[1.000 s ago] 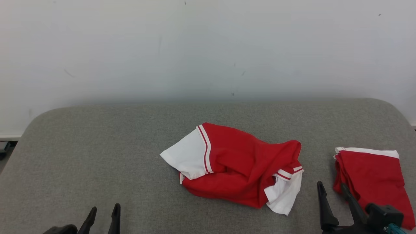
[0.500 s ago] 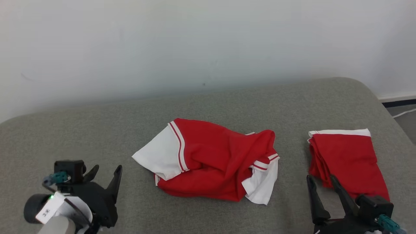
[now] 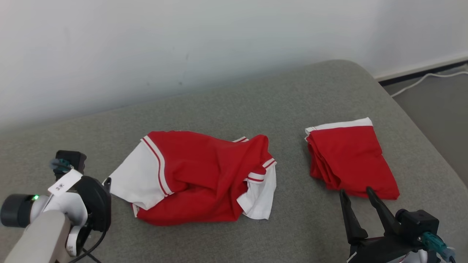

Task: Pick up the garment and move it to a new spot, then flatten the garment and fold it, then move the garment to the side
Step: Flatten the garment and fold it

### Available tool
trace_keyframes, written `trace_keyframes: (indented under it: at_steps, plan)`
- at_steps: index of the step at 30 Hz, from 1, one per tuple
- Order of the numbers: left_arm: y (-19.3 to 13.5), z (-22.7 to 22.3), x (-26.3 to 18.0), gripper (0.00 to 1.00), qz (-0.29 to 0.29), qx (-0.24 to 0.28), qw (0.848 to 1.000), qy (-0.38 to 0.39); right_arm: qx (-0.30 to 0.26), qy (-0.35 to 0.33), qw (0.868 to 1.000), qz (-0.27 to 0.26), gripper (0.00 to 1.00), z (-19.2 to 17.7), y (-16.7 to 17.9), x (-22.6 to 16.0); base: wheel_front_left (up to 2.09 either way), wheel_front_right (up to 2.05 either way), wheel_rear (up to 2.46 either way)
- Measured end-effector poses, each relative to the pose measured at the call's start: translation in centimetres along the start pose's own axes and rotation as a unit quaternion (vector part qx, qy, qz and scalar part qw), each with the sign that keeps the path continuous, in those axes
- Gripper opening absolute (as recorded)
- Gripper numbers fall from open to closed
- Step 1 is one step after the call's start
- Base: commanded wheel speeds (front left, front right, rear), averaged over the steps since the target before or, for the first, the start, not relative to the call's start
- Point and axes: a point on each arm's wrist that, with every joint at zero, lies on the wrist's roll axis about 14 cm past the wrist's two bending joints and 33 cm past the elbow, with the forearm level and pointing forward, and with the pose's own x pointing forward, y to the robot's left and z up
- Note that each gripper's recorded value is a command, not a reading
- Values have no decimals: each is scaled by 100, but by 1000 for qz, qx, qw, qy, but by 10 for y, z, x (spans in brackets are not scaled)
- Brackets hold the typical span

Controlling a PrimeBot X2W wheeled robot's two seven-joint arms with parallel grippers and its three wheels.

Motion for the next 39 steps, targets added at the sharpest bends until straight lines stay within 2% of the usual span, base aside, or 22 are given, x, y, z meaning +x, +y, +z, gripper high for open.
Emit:
trace_keyframes:
  at_steps: [7,15,22,29,39]
  plan:
    - [10,-17,28,100,16,38,997,62,-7,14,1000,-17,100,-5,-10,2,0,0,0]
    - [12,-29,53,100,16,38,994,100,-16,32,999,-33,100,-13,-19,8,0,0,0]
    - [17,-47,58,100,21,42,990,133,-18,35,999,-28,100,-15,-15,17,0,0,0]
    - [22,-51,57,100,24,35,989,142,-19,36,999,-19,100,-16,-9,22,0,0,0]
    - [-4,-35,66,100,-20,34,992,120,-20,39,999,-22,100,-18,-12,21,0,0,0]
